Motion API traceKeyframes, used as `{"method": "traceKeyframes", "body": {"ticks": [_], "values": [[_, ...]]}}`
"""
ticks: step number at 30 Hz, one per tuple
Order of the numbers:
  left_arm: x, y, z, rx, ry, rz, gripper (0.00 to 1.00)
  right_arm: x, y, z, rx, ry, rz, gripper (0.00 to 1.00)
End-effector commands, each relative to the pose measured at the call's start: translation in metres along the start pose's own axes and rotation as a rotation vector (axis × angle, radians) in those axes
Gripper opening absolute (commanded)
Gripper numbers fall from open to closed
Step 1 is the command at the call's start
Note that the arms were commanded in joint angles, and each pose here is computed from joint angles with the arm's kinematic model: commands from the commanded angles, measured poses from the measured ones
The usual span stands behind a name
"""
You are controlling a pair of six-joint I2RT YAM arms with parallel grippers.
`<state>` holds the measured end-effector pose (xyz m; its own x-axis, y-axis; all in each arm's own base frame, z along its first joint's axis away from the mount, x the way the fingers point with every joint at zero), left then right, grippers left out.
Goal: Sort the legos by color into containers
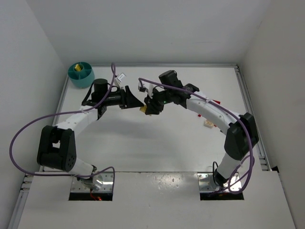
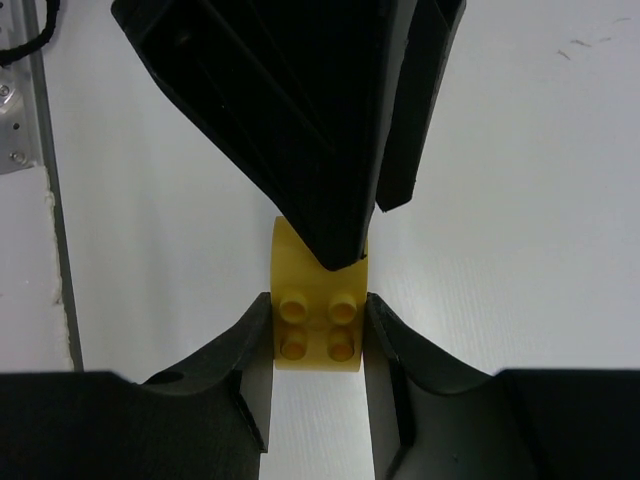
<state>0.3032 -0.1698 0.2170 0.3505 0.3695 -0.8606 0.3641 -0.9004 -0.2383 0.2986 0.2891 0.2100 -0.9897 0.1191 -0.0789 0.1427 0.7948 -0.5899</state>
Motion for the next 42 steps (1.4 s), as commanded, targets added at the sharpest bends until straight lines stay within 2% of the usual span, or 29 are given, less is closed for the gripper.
{"method": "traceKeyframes", "body": {"ticks": [1, 6, 14, 17, 19, 20, 24, 29, 35, 37, 38, 39, 42], "values": [[-0.007, 0.005, 0.003, 0.023, 0.020, 0.044, 0.58, -0.004, 0.000, -0.028, -0.069, -0.081, 0.019, 0.00], [-0.009, 0.008, 0.011, 0.048, 0.011, 0.069, 0.56, 0.000, 0.005, -0.030, -0.054, -0.096, 0.016, 0.00], [-0.014, 0.009, 0.016, 0.075, 0.016, 0.108, 0.31, -0.007, 0.012, -0.030, -0.022, -0.120, 0.076, 0.00], [-0.012, 0.010, 0.017, 0.086, 0.009, 0.111, 0.31, -0.013, 0.011, -0.031, -0.014, -0.128, 0.120, 0.00], [-0.009, 0.011, 0.018, 0.089, 0.001, 0.107, 0.39, -0.014, 0.008, -0.032, -0.013, -0.122, 0.137, 0.00], [-0.008, 0.011, 0.018, 0.086, -0.009, 0.094, 0.47, -0.014, 0.008, -0.032, -0.013, -0.122, 0.137, 0.00], [-0.007, 0.012, 0.017, 0.079, -0.009, 0.087, 0.51, -0.015, 0.007, -0.032, -0.008, -0.122, 0.145, 0.00], [-0.006, 0.013, 0.022, 0.090, -0.005, 0.088, 0.50, -0.017, 0.006, -0.035, -0.009, -0.125, 0.160, 0.00], [-0.007, 0.012, 0.022, 0.089, 0.023, 0.089, 0.34, -0.015, 0.005, -0.030, 0.003, -0.121, 0.163, 0.00], [-0.007, 0.010, 0.023, 0.092, 0.061, 0.087, 0.32, -0.015, 0.003, -0.029, 0.009, -0.120, 0.172, 0.05], [-0.010, 0.009, 0.020, 0.088, 0.128, 0.091, 0.32, -0.015, 0.003, -0.029, 0.010, -0.129, 0.172, 0.09], [-0.005, 0.007, 0.017, 0.074, 0.125, 0.056, 0.29, -0.015, 0.000, -0.031, 0.003, -0.133, 0.177, 0.13], [-0.003, -0.005, 0.003, 0.021, 0.168, 0.006, 0.19, -0.019, -0.008, -0.036, -0.027, -0.106, 0.176, 0.35]]}}
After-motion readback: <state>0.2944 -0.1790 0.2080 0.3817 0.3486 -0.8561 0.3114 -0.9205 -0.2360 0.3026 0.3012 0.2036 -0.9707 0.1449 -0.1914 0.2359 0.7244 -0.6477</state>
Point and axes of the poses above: each gripper's point midway between its finger pads, its own y axis out along the fingers, its own x axis along the line the jaws close on, z = x × y, the point moved 6 cm from there along -y, back along the fingers, and after that the axes turned 9 degrees about -y, right-handed, at the moved point
